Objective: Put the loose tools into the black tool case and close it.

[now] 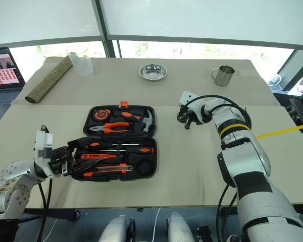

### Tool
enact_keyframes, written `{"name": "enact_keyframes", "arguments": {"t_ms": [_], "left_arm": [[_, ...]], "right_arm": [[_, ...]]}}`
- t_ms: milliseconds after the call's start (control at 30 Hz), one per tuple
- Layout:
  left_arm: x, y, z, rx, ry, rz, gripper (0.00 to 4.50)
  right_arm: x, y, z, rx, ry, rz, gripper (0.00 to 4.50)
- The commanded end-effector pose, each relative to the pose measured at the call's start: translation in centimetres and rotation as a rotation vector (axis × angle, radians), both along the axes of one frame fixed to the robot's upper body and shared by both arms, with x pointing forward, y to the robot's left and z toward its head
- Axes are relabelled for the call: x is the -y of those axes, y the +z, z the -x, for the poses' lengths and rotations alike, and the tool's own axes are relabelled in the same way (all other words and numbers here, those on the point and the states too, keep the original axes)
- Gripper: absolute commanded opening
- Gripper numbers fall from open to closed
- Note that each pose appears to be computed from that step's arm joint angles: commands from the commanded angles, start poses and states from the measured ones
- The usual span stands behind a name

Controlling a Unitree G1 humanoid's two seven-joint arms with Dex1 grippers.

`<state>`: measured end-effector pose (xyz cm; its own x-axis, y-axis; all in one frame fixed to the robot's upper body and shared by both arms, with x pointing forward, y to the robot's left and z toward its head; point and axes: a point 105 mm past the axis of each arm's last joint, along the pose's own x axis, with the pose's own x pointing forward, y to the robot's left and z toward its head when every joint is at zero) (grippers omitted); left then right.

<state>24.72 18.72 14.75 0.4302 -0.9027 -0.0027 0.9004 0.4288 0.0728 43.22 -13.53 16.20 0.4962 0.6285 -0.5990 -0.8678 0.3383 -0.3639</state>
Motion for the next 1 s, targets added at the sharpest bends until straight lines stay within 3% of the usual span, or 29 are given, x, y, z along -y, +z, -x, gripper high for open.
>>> {"name": "enact_keyframes", "arguments": {"t_ms": [33,200,267,333,500,667,1000], "left_arm": [[-0.2,0.5,1.3,0.071,-0.062,-0.079,4.5],[-1.0,-0.4,2.6,0.066,-0.106,-0.149,4.5],[-1.7,-1.1,2.7,0.051,-0.101,-0.161,4.5],[-1.9,-1.5,2.8,0.046,-0.098,-0.166,4.5],[-1.9,-1.9,3.3,0.034,-0.098,-0.166,4.5],[-2.1,-2.0,3.4,0.038,-0.069,-0.164,4.5],[-2.2,-1.8,3.3,0.055,-0.024,-0.162,4.5]], "right_arm": [[-3.7,5.6,3.8,-0.042,0.303,-0.151,0.02],[-6.8,5.4,11.7,-0.182,0.548,-0.176,0.02],[-8.7,3.1,14.8,-0.263,0.593,-0.171,0.02],[-9.3,1.6,16.3,-0.286,0.606,-0.148,0.02],[-10.1,-1.3,16.1,-0.251,0.48,-0.074,0.02],[-9.2,-4.2,17.2,-0.313,0.444,0.072,0.02],[-8.7,-4.5,16.1,-0.306,0.403,0.123,0.02]]}}
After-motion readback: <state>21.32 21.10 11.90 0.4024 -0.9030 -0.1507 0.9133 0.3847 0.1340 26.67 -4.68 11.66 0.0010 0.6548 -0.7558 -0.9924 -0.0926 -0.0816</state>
